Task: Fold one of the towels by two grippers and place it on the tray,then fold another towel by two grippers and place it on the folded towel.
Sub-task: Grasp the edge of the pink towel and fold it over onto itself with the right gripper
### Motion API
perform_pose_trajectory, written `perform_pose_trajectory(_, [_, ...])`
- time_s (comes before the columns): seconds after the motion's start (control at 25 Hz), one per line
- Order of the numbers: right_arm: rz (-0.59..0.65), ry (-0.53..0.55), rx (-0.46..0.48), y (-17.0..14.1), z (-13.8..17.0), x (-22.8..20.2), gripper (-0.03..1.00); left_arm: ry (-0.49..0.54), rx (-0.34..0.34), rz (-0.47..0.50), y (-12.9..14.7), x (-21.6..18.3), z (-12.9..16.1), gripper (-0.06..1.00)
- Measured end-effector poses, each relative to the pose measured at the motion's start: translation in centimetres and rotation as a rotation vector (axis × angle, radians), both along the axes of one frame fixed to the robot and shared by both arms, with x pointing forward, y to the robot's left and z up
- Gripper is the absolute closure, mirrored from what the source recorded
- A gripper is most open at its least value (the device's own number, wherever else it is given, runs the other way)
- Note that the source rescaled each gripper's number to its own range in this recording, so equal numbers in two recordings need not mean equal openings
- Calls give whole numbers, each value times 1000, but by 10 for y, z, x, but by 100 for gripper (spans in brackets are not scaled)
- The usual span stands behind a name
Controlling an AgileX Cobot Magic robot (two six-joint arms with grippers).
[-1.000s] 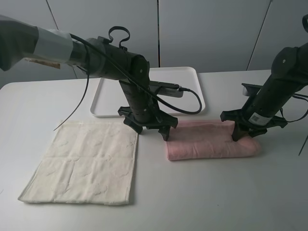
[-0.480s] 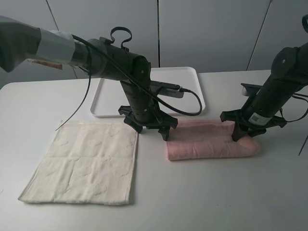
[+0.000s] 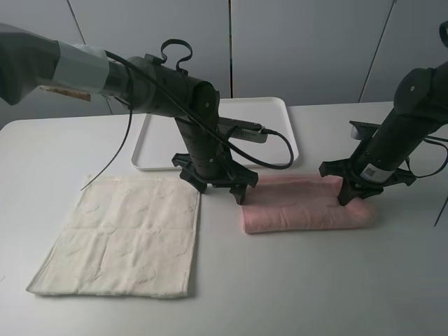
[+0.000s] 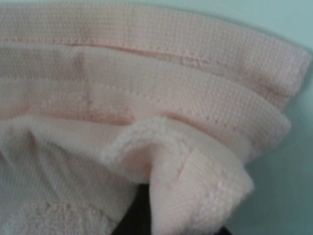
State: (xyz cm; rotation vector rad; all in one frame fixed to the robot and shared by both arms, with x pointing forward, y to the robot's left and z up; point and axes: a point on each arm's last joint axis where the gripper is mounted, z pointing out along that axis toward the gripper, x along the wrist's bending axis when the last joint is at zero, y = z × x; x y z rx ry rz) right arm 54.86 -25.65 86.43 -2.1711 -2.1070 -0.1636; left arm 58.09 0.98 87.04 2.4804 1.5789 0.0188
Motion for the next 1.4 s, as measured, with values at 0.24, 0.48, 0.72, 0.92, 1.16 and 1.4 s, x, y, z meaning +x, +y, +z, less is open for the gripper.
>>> perform_pose_trajectory(0.24, [-2,-18,12,1,14,-4,90,-1,2,2,0,0,0,-6])
perform_pose_trajectory(0.48, [-8,-27,40,2,36,-10,90,-13,16,-5,1,1,0,-6])
perform_pose_trajectory(0.72, [-63,-7,155,13,42,-10,90,-16,20,-6,2,1,0,-6])
perform_pose_trajectory(0.92, [-98,-6,253,21,48,-7,90,-18,23,-8,2,2,0,-6])
perform_pose_trajectory(1.16, [-118,12,381,31,54,-7,90,-19,24,-9,2,2,0,-6])
perform_pose_trajectory(1.4, [-149,13,487,39,60,-6,90,-18,25,-11,2,2,-1,-6])
